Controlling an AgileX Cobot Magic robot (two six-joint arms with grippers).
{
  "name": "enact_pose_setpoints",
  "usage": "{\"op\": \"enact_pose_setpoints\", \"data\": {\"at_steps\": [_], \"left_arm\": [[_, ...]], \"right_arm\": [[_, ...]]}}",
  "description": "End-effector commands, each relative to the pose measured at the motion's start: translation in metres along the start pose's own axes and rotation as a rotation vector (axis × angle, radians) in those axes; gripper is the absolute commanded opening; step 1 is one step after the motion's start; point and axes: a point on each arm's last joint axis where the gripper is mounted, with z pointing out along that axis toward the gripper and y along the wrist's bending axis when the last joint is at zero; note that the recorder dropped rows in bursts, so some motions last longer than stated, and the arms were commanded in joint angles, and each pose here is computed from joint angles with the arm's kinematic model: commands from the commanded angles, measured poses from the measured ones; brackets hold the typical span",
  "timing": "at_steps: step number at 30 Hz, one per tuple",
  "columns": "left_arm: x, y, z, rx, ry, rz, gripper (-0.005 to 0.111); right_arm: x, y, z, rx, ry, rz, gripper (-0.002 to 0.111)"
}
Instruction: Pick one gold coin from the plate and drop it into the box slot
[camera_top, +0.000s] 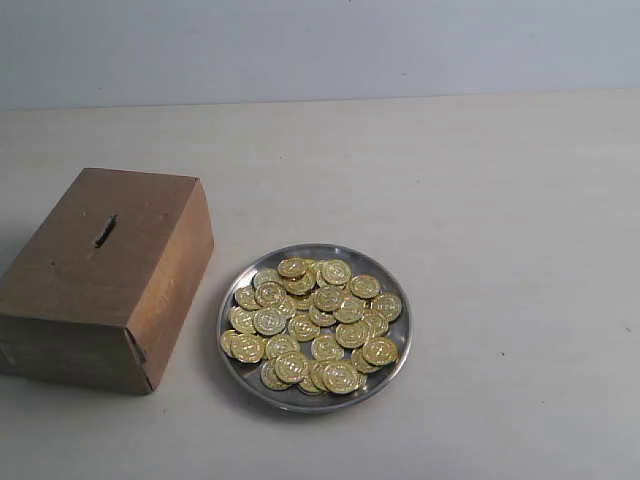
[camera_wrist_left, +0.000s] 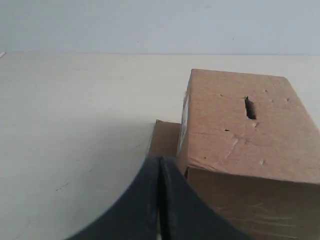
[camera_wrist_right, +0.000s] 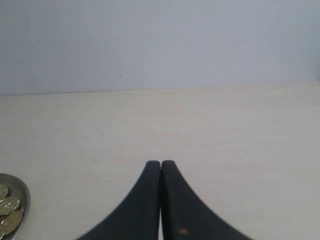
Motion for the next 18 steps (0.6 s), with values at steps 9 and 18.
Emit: {"op": "enact_pose_setpoints", "data": {"at_steps": [9,18], "left_arm": [[-0.013,-0.005,-0.002,0.080,-0.131,-0.323,0.000],[-0.026,-0.004,-0.004,0.125,-0.276,-0.588,0.000]], "right_arm": [[-0.009,0.002,-0.001,-0.036,-0.108,0.245,0.000],[-0.023,0.001,-0.003,-0.078,-0.261,0.538,0.000]]}}
